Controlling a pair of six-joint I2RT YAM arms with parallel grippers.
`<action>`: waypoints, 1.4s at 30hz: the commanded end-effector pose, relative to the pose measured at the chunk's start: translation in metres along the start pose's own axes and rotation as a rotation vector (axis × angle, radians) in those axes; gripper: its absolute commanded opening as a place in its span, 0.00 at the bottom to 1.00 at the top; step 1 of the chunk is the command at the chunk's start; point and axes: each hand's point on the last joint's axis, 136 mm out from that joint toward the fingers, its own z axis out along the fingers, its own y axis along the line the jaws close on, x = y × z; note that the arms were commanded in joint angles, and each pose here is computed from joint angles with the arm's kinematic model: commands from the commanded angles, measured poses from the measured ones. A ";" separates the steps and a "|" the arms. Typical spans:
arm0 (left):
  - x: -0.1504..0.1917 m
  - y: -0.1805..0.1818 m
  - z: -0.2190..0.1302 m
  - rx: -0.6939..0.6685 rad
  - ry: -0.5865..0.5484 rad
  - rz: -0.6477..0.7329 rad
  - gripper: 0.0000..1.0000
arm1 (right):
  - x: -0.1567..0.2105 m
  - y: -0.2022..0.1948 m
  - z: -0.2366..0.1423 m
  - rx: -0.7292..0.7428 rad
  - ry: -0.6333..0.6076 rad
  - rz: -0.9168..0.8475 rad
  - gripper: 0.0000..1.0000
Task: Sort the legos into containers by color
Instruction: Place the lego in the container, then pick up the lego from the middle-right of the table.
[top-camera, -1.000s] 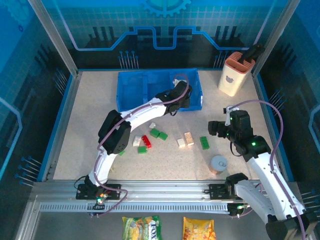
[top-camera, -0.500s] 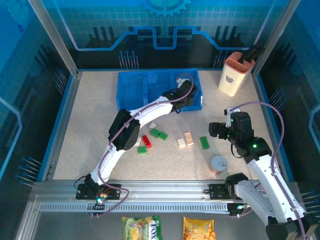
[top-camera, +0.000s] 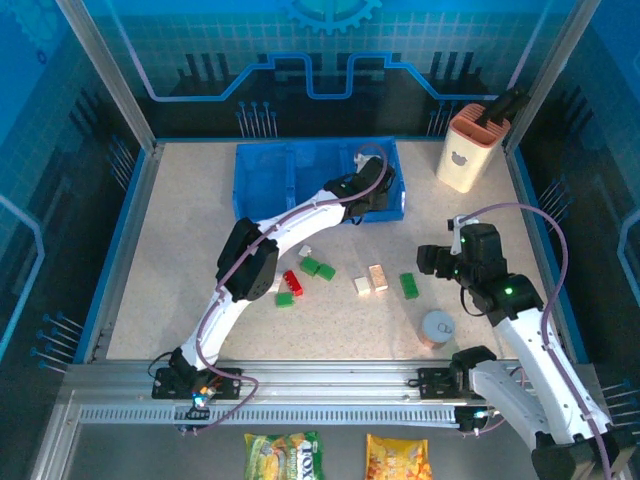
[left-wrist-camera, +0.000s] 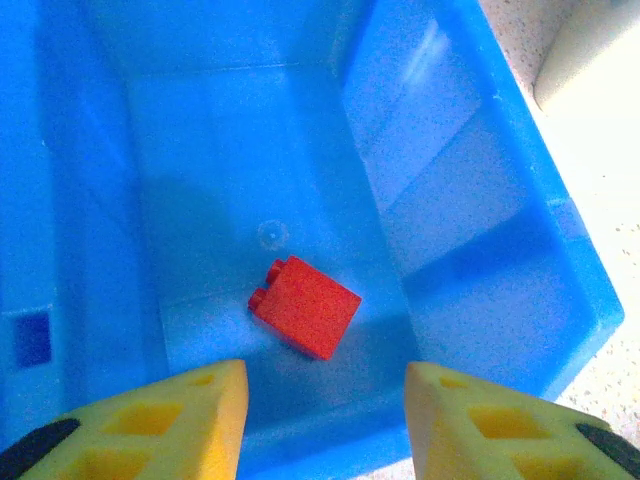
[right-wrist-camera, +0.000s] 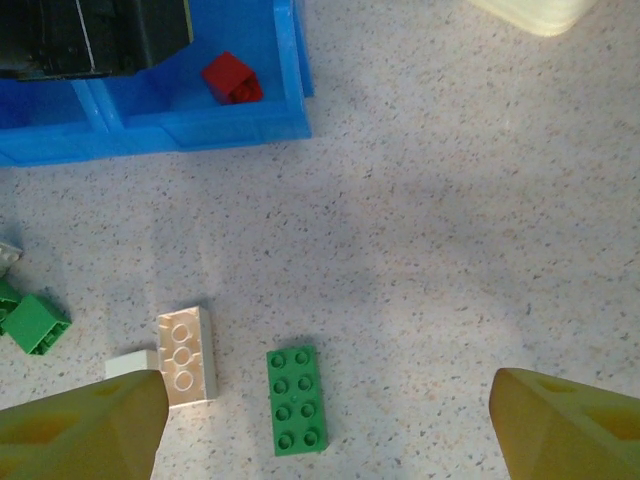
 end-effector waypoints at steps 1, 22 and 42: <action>-0.012 -0.006 -0.040 0.048 0.006 0.020 0.46 | 0.003 0.012 0.000 -0.052 0.033 0.037 0.83; 0.071 0.062 -0.124 0.059 0.321 0.066 0.50 | 0.047 0.018 0.032 0.021 0.339 -0.016 0.78; 0.106 0.216 -0.203 -0.026 0.386 -0.095 0.52 | 0.080 0.029 0.085 0.138 0.561 -0.151 0.69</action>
